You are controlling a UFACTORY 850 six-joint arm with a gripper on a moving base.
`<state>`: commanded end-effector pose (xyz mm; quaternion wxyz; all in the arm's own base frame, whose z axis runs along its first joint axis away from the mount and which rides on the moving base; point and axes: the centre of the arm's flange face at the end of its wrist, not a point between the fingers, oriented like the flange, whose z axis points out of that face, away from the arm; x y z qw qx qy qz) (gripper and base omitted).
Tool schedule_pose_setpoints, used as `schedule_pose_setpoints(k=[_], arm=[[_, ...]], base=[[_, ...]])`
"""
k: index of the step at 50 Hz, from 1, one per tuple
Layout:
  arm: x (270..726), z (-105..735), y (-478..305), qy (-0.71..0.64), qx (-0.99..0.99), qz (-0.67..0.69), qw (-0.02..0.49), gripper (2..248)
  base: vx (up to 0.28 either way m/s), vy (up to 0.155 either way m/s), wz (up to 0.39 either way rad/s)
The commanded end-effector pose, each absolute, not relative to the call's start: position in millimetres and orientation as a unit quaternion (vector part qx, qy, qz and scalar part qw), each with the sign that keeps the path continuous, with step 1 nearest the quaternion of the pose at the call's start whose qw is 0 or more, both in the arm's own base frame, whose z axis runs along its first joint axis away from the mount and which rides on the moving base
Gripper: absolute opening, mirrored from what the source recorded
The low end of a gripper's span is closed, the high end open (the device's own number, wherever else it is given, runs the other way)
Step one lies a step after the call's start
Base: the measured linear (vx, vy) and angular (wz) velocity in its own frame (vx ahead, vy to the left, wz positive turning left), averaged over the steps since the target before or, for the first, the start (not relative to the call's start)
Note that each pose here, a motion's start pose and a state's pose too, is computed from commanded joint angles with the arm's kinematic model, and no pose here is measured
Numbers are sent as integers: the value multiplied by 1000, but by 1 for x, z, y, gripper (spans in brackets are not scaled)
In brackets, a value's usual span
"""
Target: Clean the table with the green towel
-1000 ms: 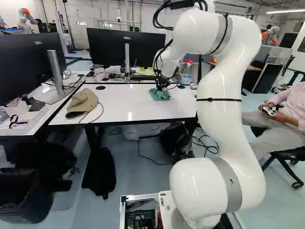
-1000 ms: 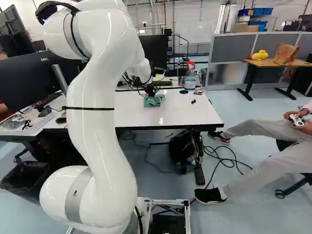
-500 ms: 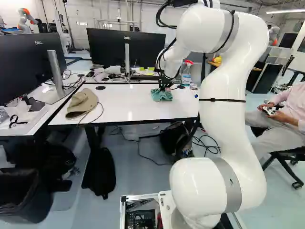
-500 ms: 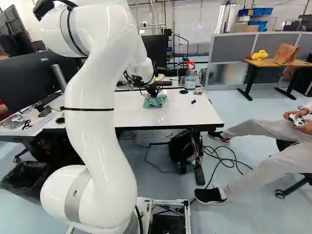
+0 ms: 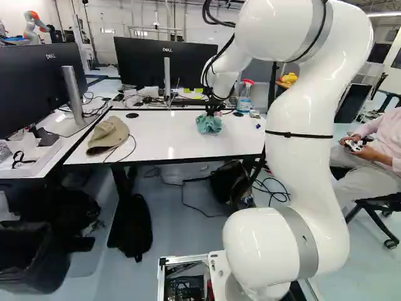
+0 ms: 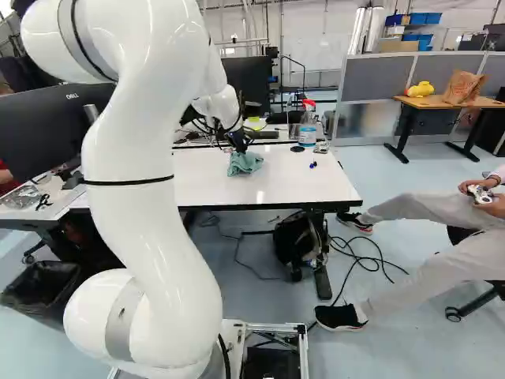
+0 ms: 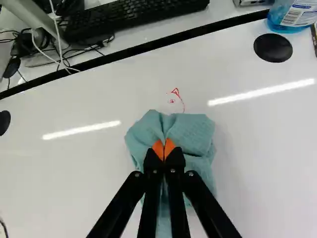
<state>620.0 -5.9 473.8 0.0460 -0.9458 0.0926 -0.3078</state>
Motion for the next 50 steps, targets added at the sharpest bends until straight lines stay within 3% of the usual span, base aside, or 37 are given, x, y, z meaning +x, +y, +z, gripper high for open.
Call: schedule_pose_setpoints(k=[30, 50], arm=[[565, 477, 0, 89, -951, -293, 46, 23], [564, 477, 0, 89, -951, -293, 46, 23]], base=[[0, 0, 0], [0, 0, 0]])
